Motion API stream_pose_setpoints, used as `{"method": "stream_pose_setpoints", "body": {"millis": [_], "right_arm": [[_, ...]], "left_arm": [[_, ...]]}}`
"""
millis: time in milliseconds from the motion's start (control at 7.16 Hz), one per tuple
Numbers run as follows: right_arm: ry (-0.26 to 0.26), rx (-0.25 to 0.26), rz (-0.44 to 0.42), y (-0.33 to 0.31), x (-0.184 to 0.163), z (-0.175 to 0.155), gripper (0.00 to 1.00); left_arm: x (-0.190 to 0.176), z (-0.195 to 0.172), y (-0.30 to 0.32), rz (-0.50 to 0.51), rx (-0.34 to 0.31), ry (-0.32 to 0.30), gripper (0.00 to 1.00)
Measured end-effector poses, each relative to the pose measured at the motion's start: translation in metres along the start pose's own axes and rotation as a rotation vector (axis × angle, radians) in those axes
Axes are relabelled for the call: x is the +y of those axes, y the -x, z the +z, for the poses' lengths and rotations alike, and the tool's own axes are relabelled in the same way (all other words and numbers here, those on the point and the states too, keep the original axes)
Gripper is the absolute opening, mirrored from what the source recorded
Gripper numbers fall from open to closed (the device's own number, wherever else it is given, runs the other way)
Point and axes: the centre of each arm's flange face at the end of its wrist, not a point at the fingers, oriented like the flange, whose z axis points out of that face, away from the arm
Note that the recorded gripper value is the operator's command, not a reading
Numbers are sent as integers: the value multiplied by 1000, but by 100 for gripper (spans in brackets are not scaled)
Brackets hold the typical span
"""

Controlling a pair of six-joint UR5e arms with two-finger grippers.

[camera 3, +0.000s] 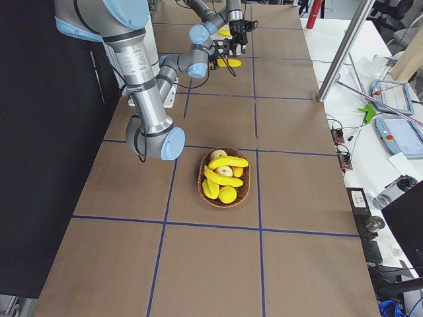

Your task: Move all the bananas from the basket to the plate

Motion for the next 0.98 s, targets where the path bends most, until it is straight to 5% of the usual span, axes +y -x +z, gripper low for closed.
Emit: {"method": "stream_pose_setpoints", "body": {"millis": [419, 698, 838, 977], "right_arm": [[2, -2, -2, 1, 1, 1, 1], [2, -2, -3, 1, 1, 1, 1], [2, -2, -3, 1, 1, 1, 1], [2, -2, -3, 1, 1, 1, 18]], "left_arm": [[33, 22, -5, 14, 13, 41, 96], [50, 33, -6, 21, 34, 43, 6], [54, 33, -5, 25, 39, 44, 0], [55, 33, -4, 29, 40, 43, 0]]}}
